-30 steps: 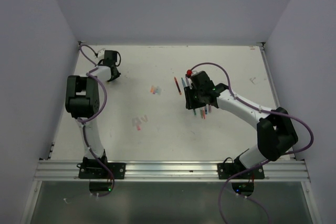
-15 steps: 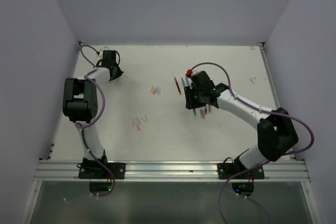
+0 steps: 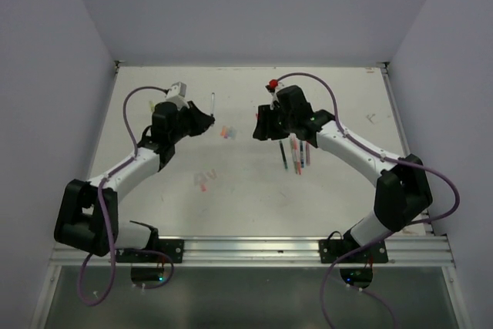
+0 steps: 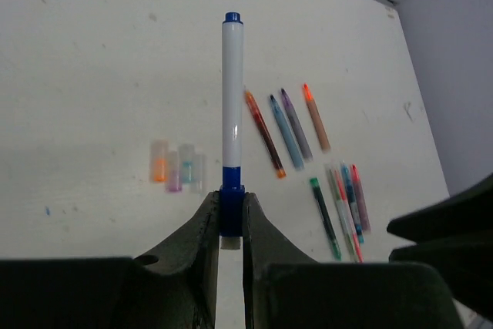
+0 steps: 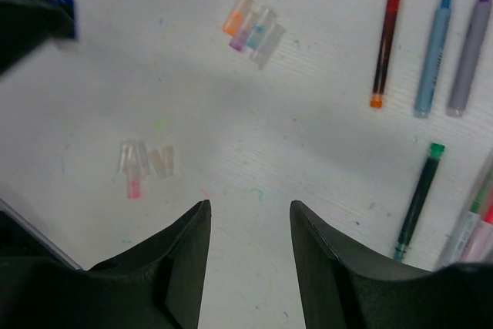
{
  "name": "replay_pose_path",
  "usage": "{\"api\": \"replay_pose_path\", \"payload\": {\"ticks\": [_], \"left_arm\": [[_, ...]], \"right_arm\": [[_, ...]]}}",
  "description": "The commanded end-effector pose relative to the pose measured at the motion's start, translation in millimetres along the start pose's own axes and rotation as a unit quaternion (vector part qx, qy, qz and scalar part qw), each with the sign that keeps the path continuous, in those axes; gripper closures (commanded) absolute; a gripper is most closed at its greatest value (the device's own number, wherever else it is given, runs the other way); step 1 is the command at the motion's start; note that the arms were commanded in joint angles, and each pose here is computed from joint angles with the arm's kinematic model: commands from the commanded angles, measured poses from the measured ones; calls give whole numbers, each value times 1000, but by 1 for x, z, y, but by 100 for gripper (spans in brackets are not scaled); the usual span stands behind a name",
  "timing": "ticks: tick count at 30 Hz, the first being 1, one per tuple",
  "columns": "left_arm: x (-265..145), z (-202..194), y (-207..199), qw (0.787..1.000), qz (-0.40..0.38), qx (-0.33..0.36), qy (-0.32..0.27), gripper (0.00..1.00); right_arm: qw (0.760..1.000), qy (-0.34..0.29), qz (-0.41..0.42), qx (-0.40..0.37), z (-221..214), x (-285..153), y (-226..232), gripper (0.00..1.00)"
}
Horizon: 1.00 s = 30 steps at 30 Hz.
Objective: Open the pen caps
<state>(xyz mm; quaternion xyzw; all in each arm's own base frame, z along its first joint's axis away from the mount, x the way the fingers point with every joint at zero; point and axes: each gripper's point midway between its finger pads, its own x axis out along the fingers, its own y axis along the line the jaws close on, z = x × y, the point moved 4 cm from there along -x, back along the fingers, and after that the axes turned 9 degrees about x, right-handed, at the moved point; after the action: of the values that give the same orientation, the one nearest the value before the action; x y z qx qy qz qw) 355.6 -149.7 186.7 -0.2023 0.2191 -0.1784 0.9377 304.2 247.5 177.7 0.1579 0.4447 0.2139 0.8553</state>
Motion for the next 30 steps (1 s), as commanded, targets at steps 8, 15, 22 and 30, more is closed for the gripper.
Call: {"api": "replay_pose_path", "payload": {"ticks": [8, 15, 22, 30], "left_arm": [[-49, -60, -69, 979, -201, 8, 21, 100], [-56, -67, -74, 976, -216, 4, 30, 100], [-59, -75, -76, 974, -225, 4, 37, 100], [-61, -74, -77, 973, -228, 9, 37, 100]], "right_arm": [[986, -27, 154, 67, 28, 13, 66, 51], [982, -10, 174, 69, 13, 28, 88, 52], [978, 6, 190, 85, 6, 43, 95, 60], [975, 10, 201, 94, 0, 55, 101, 100]]}}
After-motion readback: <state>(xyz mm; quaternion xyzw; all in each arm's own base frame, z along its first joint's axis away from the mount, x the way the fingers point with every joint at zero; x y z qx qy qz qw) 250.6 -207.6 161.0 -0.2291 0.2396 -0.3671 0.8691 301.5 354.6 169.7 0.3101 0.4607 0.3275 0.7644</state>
